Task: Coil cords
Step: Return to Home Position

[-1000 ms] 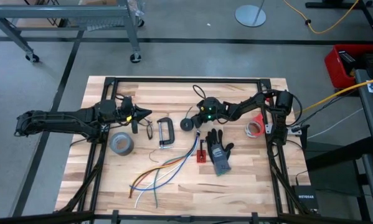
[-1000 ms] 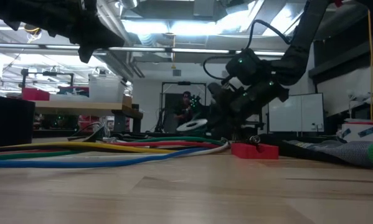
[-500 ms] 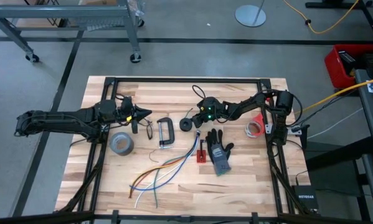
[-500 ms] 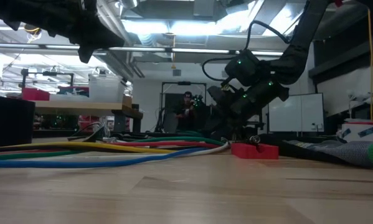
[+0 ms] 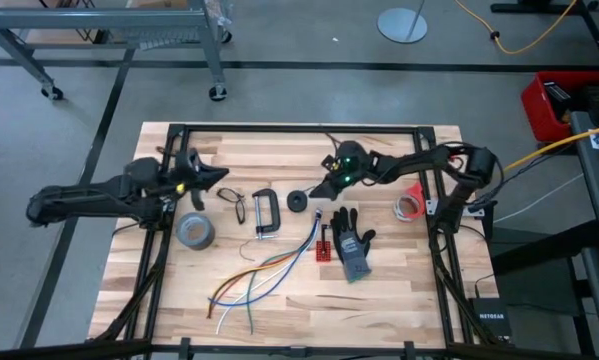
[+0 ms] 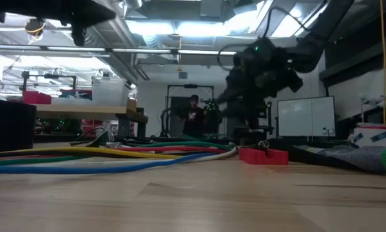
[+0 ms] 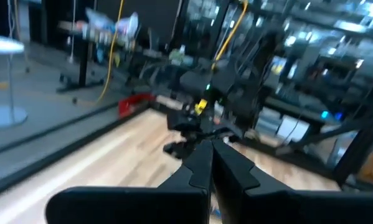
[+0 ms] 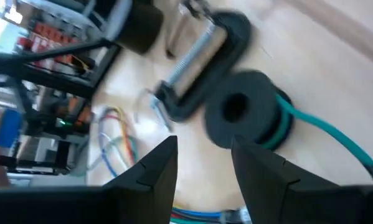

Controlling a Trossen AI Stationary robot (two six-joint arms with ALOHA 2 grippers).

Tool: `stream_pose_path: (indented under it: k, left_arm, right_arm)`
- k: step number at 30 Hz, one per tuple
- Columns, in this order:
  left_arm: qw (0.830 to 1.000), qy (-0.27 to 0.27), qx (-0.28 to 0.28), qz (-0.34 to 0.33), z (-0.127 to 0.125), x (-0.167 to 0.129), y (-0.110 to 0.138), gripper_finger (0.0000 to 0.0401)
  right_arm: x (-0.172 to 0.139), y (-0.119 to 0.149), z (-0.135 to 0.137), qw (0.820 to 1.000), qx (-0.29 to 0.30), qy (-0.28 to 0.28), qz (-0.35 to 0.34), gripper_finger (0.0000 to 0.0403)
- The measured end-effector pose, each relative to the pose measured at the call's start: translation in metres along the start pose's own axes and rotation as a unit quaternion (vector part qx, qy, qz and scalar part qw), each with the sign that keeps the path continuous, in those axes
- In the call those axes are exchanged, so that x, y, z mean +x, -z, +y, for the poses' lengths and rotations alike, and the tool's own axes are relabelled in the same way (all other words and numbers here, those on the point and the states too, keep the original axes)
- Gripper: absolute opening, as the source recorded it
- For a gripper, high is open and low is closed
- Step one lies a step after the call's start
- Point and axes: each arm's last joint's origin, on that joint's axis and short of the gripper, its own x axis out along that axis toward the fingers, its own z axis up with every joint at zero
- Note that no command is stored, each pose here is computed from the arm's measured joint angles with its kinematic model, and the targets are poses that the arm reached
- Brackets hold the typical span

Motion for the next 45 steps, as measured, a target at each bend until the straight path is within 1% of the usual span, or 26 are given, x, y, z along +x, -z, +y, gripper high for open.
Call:
stream_pose_path:
  k: [2, 5, 7, 12, 15, 18, 21, 24, 29, 33, 35, 39, 42, 45]
  left_arm:
    - [1.000, 0.007, 0.003, -0.025, 0.000, -0.009, -0.006, 0.0003]
    - [0.998, 0.013, 0.010, -0.053, 0.001, -0.023, -0.011, 0.0003]
    - [0.998, 0.015, 0.010, -0.060, 0.002, -0.032, -0.012, 0.0004]
    - [0.999, 0.011, 0.000, -0.043, 0.007, -0.051, -0.005, 0.0004]
    - [1.000, 0.009, -0.003, -0.028, 0.010, -0.059, 0.000, 0.0004]
    - [1.000, 0.021, 0.006, -0.011, 0.011, -0.066, 0.005, 0.0004]
    - [0.999, 0.039, 0.008, 0.012, 0.012, -0.070, 0.010, 0.0004]
    - [0.998, 0.049, 0.016, 0.038, 0.012, -0.070, 0.014, 0.0004]
    - [0.996, 0.056, 0.036, 0.067, 0.014, -0.065, 0.028, 0.0004]
    - [0.995, 0.057, 0.030, 0.076, 0.016, -0.057, 0.042, 0.0004]
    - [0.995, 0.061, 0.027, 0.067, 0.018, -0.051, 0.051, 0.0004]
    - [0.996, 0.072, 0.030, 0.042, 0.020, -0.040, 0.067, 0.0004]
    - [0.995, 0.093, 0.029, 0.027, 0.021, -0.035, 0.078, 0.0004]
    - [0.991, 0.131, 0.030, 0.002, 0.020, -0.031, 0.084, 0.0004]
  right_arm:
    - [-0.007, -0.005, 0.010, 1.000, -0.005, -0.012, -0.013, 0.0156]
    - [-0.020, -0.014, 0.028, 0.998, -0.033, -0.029, -0.042, 0.0156]
    - [-0.029, -0.018, 0.040, 0.996, -0.052, -0.038, -0.061, 0.0156]
    - [-0.059, -0.028, 0.073, 0.983, -0.122, -0.063, -0.118, 0.0156]
    - [-0.078, -0.032, 0.092, 0.971, -0.158, -0.057, -0.169, 0.0156]
    - [-0.097, -0.033, 0.109, 0.958, -0.189, -0.055, -0.211, 0.0156]
    - [-0.114, -0.031, 0.122, 0.948, -0.211, -0.062, -0.230, 0.0156]
    - [-0.128, -0.025, 0.131, 0.945, -0.221, -0.056, -0.234, 0.0156]
    - [-0.151, -0.013, 0.140, 0.942, -0.215, 0.000, -0.257, 0.0156]
    - [-0.167, -0.004, 0.144, 0.936, -0.211, 0.039, -0.278, 0.0156]
    - [-0.171, 0.006, 0.144, 0.932, -0.215, 0.044, -0.287, 0.0156]
    - [-0.169, 0.030, 0.133, 0.930, -0.209, 0.060, -0.296, 0.0156]
    - [-0.164, 0.047, 0.126, 0.927, -0.209, 0.042, -0.308, 0.0156]
    - [-0.158, 0.061, 0.119, 0.923, -0.220, 0.018, -0.315, 0.0156]
